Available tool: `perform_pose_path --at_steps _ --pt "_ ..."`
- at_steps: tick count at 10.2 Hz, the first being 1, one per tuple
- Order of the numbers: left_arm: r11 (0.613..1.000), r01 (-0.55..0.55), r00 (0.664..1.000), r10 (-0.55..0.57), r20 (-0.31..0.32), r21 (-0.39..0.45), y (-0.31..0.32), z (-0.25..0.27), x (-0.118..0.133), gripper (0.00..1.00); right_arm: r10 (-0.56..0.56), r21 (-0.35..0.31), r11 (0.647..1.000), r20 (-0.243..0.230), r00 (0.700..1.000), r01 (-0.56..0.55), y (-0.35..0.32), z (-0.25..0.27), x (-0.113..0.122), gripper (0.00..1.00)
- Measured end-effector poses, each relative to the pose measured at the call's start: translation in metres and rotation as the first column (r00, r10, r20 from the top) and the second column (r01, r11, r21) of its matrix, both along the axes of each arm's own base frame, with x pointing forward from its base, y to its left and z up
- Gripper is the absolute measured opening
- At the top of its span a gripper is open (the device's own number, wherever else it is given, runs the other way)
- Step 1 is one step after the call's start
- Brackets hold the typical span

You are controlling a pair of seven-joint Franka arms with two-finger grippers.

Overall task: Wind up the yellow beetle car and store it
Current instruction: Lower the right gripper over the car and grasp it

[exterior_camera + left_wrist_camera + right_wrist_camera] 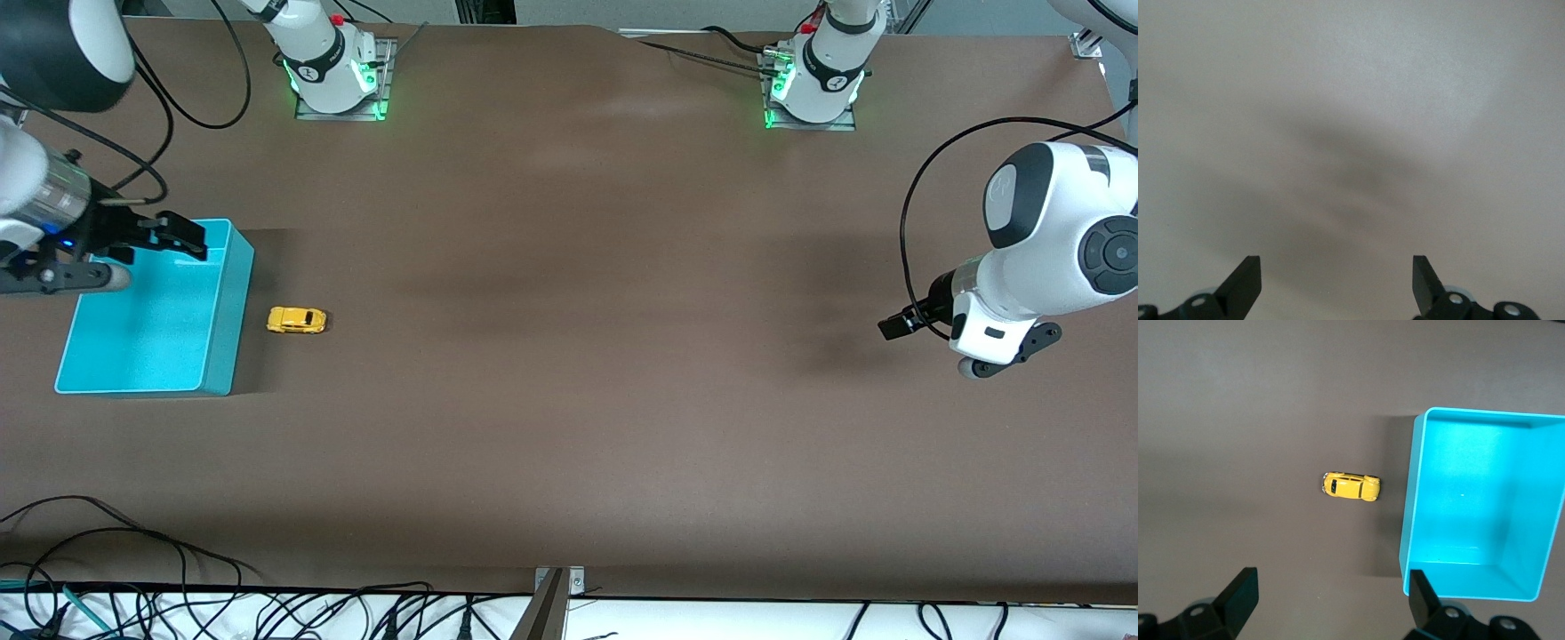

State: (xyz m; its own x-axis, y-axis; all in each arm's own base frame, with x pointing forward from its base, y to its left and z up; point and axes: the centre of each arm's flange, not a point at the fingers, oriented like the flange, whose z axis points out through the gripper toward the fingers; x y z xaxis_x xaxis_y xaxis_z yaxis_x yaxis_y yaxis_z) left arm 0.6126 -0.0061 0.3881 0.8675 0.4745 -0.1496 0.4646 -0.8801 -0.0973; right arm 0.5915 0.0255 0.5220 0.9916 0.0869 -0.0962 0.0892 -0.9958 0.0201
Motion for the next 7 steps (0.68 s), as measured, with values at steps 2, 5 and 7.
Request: perform_pose_path --at_steps 2,5,7 --pt "1.0 0.0 1.0 0.0 -0.001 0.0 0.0 0.0 0.0 1.0 0.038 0.01 0.999 -0.014 0.999 -0.038 0.003 -0.026 0.014 1.0" --pt "1.0 0.0 1.0 0.0 -0.004 0.0 0.0 0.0 -0.001 1.0 0.186 0.058 0.981 -0.01 0.983 -0.185 0.019 -0.066 0.035 1.0" --pt "1.0 0.002 1.0 -0.002 -0.009 0.0 -0.001 0.0 -0.001 1.0 0.382 0.074 0.921 0.035 0.924 -0.384 0.032 -0.101 0.035 1.0"
